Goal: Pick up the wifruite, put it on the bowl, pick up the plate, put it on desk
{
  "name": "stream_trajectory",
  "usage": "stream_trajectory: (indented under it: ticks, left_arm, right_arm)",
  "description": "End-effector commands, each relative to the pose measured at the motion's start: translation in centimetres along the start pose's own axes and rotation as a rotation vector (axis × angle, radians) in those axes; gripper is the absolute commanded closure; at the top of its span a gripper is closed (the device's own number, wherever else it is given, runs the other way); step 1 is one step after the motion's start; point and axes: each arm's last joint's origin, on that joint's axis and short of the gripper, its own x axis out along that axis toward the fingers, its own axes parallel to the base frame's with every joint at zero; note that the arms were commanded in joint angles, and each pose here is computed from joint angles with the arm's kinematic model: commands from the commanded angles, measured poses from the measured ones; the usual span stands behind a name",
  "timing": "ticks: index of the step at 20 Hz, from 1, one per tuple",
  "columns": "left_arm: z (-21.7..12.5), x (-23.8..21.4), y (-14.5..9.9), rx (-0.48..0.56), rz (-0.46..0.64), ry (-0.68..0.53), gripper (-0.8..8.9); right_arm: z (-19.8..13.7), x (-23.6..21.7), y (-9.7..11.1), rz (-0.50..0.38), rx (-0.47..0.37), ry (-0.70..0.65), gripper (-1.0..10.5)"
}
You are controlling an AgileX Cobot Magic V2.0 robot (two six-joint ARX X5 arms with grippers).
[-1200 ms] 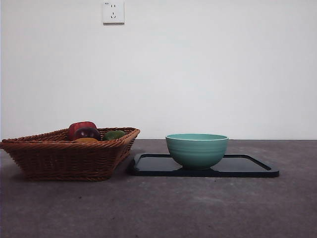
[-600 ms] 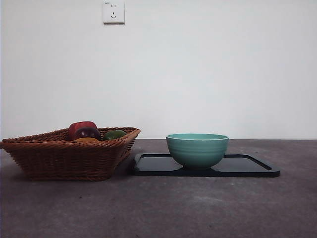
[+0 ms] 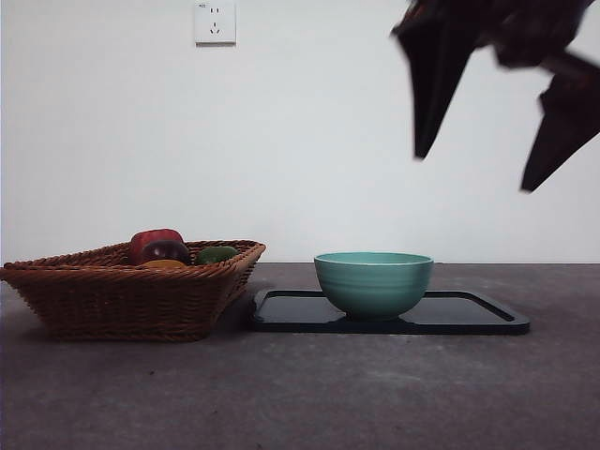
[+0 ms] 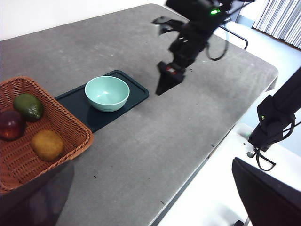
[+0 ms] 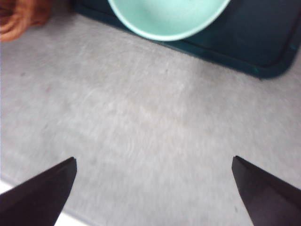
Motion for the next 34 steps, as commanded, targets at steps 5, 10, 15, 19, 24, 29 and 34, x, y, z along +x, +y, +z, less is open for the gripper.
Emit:
stream_trajectory:
  ticks: [5, 10, 15, 19, 24, 29, 34]
  left_arm:
    - [0.3, -0.2, -0.1, 0.024, -0.007, -0.023, 2.51]
    - [0.3, -0.2, -0.1, 0.023, -0.007, -0.022, 2.51]
    - [0.3, -0.2, -0.1, 0.024, -0.007, -0.023, 2.51]
    - [0.3, -0.2, -0.1, 0.024, -0.007, -0.023, 2.51]
    - [0.3, -0.2, -0.1, 0.024, -0.007, -0.023, 2.51]
    - [0.3, -0.2, -0.1, 0.024, -0.007, -0.023, 2.51]
    - [0.3, -0.2, -0.1, 0.024, -0.007, -0.023, 2.51]
  right_arm:
    - [6.8, 4.3, -0.6, -0.024, 0.035, 0.003, 3.5]
    - [10.9, 6.8, -3.1, -0.066, 0.109, -0.003, 3.5]
    - [12.6, 8.1, -5.3, -0.073, 0.166, -0.040, 3.5]
    - [12.8, 9.3, -5.9, -0.074, 0.179, -0.021, 3.9]
    - [12.6, 10.9, -6.0, -0.036, 0.187, 0.037, 5.3]
    - [12.2, 11.7, -6.1, -0.008, 0.197, 0.100, 8.9]
    - [12.1, 11.2, -5.8, -0.009, 0.187, 0.105, 9.4]
